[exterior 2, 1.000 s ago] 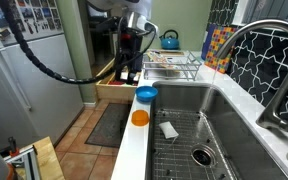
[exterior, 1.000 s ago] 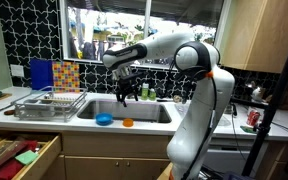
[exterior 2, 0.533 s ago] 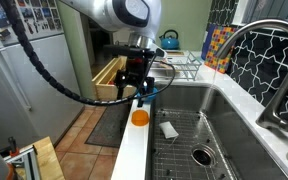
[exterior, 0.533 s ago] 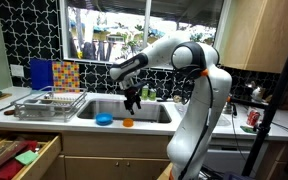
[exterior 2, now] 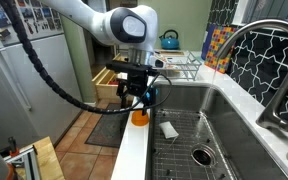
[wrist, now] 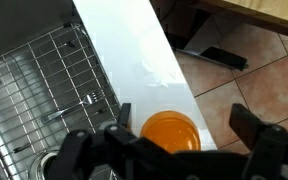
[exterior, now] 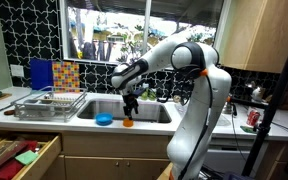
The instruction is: Place the orange bowl under the running faucet then put the bowl back on the counter
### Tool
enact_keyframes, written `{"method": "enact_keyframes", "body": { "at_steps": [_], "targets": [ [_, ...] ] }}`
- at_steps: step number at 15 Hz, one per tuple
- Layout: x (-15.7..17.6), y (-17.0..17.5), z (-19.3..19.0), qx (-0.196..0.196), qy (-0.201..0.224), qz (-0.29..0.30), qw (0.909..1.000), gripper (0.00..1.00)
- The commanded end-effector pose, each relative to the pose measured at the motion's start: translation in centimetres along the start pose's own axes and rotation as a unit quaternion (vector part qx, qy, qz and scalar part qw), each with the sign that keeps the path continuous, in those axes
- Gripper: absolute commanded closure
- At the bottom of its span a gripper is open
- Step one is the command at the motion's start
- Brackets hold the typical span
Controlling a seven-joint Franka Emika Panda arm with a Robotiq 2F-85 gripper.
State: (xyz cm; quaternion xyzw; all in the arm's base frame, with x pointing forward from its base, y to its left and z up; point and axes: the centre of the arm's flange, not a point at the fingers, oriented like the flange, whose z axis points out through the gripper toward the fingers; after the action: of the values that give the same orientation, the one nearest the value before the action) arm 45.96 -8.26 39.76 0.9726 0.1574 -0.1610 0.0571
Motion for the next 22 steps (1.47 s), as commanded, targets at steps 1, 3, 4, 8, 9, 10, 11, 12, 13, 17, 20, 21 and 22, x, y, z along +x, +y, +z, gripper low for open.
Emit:
{"method": "enact_keyframes", "body": {
  "at_steps": [1, 3, 4, 8, 9, 10, 11, 12, 13, 17, 20, 21, 22],
  "targets": [
    [0.0, 0.0, -0.1, 0.000, 0.001, 0.000, 1.0000, 0.00],
    [0.0, 0.0, -0.1, -0.001, 0.001, 0.000, 1.0000, 0.00],
    [0.3, -0.1, 0.4, -0.007, 0.017, -0.014, 0.9997, 0.00],
    [0.8, -0.2, 0.5, -0.017, 0.071, -0.044, 0.9964, 0.00],
    [1.0, -0.3, 0.8, -0.013, 0.069, -0.051, 0.9962, 0.00],
    [1.0, -0.5, 1.3, -0.009, 0.068, -0.061, 0.9958, 0.00],
    [1.0, -0.5, 1.5, -0.008, 0.065, -0.067, 0.9956, 0.00],
    [0.9, -0.4, 1.8, -0.010, 0.062, -0.074, 0.9953, 0.00],
    [0.8, -0.4, 2.0, -0.011, 0.061, -0.080, 0.9948, 0.00],
    [1.0, -0.5, 3.1, -0.020, 0.073, -0.108, 0.9912, 0.00],
    [1.4, -0.4, 3.7, -0.024, 0.085, -0.118, 0.9890, 0.00],
    [1.4, -0.4, 3.9, -0.025, 0.089, -0.121, 0.9883, 0.00],
    [1.5, -0.2, 4.0, -0.027, 0.095, -0.122, 0.9877, 0.00]
  ]
}}
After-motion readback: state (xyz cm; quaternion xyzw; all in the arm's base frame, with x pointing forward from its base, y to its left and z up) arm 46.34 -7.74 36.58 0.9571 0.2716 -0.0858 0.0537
